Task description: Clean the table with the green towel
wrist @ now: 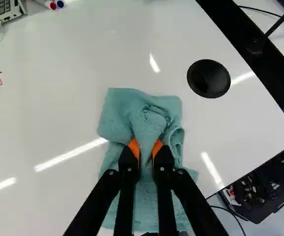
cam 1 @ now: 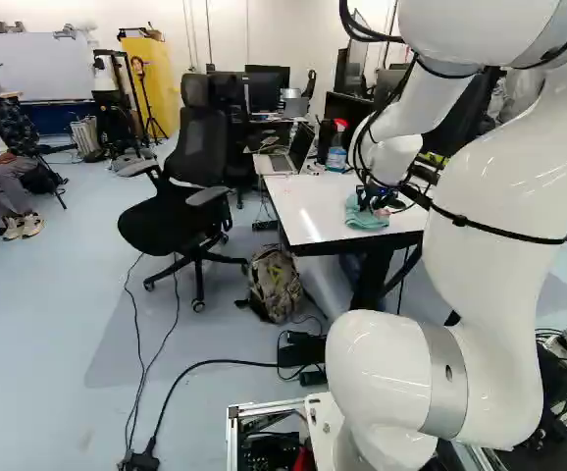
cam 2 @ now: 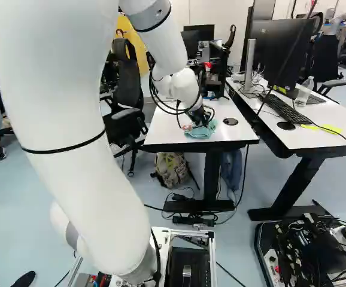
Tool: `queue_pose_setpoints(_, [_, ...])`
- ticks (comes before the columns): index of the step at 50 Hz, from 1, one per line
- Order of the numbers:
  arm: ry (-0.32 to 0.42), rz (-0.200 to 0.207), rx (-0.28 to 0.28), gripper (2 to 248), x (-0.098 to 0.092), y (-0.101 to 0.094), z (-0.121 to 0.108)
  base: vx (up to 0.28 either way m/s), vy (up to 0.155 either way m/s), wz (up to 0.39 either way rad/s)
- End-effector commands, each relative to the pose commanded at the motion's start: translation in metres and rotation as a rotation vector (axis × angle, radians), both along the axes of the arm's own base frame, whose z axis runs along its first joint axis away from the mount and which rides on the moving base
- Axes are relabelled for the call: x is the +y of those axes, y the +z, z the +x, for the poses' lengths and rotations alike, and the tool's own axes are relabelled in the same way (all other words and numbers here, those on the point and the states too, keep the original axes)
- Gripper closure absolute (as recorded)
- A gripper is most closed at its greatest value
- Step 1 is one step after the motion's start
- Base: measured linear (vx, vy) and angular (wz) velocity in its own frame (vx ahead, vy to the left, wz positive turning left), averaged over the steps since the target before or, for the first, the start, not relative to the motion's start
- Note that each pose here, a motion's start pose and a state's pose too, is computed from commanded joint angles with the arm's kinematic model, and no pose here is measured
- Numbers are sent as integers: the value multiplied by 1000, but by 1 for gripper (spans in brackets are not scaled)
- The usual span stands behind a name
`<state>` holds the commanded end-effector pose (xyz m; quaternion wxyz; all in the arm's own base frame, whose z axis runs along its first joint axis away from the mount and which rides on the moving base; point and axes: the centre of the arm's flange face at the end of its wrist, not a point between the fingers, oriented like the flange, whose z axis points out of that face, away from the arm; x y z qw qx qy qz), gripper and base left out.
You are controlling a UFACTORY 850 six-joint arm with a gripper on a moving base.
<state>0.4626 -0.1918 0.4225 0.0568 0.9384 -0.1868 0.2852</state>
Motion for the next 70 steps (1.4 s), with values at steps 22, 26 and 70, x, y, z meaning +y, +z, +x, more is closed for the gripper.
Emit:
queue_pose_setpoints(22, [-65, -3, -7, 202, -38, -1, 4, 0, 0, 0])
queue_pose_setpoints(26, [-76, -4, -8, 202, -45, -1, 5, 0, 0, 0])
queue_pose_setpoints(70, [-69, -17, -36, 202, -31, 20, -16, 0, 0, 0])
